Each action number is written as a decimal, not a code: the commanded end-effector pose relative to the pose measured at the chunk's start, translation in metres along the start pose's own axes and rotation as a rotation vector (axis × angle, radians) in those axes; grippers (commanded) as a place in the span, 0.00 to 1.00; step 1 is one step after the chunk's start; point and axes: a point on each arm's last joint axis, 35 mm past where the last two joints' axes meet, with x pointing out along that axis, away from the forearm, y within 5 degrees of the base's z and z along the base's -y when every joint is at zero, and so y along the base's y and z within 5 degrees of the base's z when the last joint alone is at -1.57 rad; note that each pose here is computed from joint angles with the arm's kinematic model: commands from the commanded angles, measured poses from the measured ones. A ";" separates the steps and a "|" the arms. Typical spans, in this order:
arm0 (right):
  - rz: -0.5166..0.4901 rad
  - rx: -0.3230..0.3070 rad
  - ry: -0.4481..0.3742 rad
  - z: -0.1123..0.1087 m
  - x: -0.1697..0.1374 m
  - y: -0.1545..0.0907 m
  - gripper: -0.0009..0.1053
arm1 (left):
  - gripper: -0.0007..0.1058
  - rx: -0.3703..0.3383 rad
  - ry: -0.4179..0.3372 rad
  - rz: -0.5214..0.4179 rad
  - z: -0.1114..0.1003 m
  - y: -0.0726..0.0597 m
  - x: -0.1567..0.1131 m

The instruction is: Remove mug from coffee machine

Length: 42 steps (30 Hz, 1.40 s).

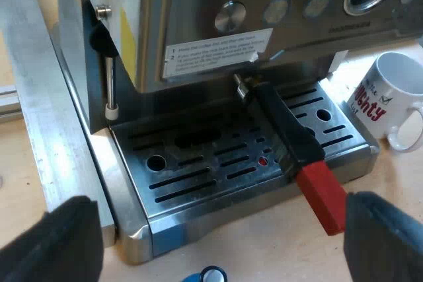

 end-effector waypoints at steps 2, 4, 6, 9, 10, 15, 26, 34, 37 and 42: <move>-0.097 0.015 -0.035 -0.002 -0.009 -0.015 0.57 | 0.72 0.014 -0.029 0.026 0.004 -0.001 -0.003; -0.144 0.008 -0.043 -0.006 -0.015 -0.023 0.57 | 0.72 0.014 -0.040 0.074 0.004 0.001 -0.003; -0.162 -0.005 -0.053 -0.009 -0.020 -0.026 0.57 | 0.72 0.014 -0.041 0.079 0.004 0.001 -0.003; -0.181 -0.011 -0.103 -0.014 -0.032 -0.026 0.57 | 0.72 0.020 -0.059 0.081 0.003 0.000 -0.007; -0.179 -0.016 -0.130 -0.017 -0.039 -0.024 0.57 | 0.72 0.026 -0.078 0.088 0.002 -0.002 -0.012; -0.194 -0.071 -0.237 -0.028 -0.071 -0.019 0.57 | 0.72 0.060 -0.196 0.108 -0.008 -0.009 -0.040; -0.114 -0.199 -0.495 -0.067 -0.137 -0.003 0.57 | 0.72 0.118 -0.359 0.075 -0.045 -0.022 -0.090; -0.098 -0.206 -0.619 -0.107 -0.165 0.001 0.57 | 0.72 0.148 -0.331 0.088 -0.066 -0.021 -0.101; -0.091 -0.209 -0.646 -0.118 -0.167 0.002 0.57 | 0.72 0.140 -0.307 0.093 -0.068 -0.021 -0.100; -0.089 -0.212 -0.673 -0.142 -0.159 0.004 0.57 | 0.72 0.119 -0.210 0.107 -0.079 -0.019 -0.100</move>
